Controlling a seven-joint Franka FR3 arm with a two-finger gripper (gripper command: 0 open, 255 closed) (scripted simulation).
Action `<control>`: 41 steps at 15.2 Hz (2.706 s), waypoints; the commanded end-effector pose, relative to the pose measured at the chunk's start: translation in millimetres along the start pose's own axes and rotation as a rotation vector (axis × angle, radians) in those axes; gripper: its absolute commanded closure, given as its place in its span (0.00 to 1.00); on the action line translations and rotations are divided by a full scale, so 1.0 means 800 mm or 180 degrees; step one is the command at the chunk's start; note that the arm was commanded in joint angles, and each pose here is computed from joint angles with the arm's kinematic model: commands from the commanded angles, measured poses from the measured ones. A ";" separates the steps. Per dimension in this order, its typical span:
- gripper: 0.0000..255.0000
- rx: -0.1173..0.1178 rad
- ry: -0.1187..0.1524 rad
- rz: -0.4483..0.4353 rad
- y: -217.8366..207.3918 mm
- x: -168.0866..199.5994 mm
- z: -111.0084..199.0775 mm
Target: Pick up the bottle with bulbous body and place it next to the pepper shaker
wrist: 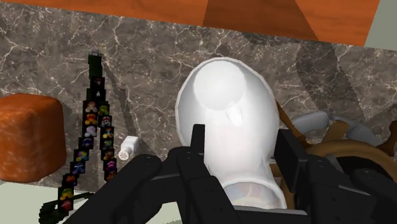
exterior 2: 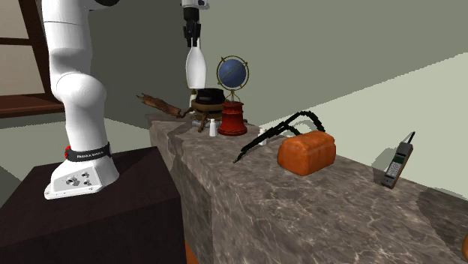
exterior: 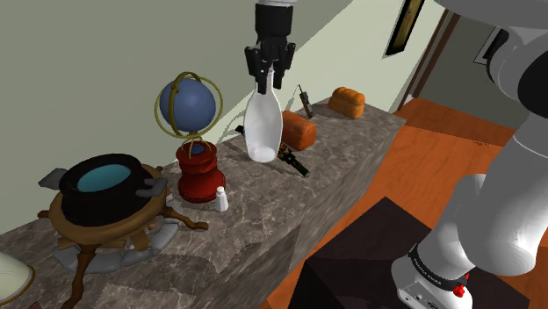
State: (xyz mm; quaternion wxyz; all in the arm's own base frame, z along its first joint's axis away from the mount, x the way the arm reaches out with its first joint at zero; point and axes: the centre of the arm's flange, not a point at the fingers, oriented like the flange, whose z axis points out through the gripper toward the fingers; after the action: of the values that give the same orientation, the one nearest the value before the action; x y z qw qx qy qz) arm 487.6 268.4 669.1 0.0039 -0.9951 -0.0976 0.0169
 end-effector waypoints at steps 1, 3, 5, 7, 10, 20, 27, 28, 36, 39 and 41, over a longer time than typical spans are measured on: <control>1.00 0.0001 0.0002 0.0005 -0.007 -0.001 0.008; 1.00 0.0001 0.0002 0.0005 -0.006 0.000 0.022; 1.00 0.0001 0.0002 0.0005 -0.006 0.000 0.035; 1.00 0.0001 0.0002 0.0005 -0.006 0.001 0.048; 1.00 0.0001 0.0002 0.0005 -0.006 0.001 0.068; 1.00 0.0001 0.0002 0.0005 -0.005 0.003 0.134; 1.00 0.0001 0.0002 0.0005 -0.005 0.005 0.180; 1.00 0.0001 0.0002 0.0005 -0.005 0.005 0.187; 1.00 0.0001 0.0002 0.0005 -0.004 0.007 0.239; 1.00 0.0001 0.0002 0.0005 -0.004 0.008 0.259; 1.00 0.0001 0.0002 0.0005 -0.004 0.008 0.272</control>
State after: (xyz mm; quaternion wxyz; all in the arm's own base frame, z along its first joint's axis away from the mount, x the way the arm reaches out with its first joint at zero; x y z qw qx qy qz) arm 485.9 273.8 456.3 0.0038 -0.9951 -0.0969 0.0170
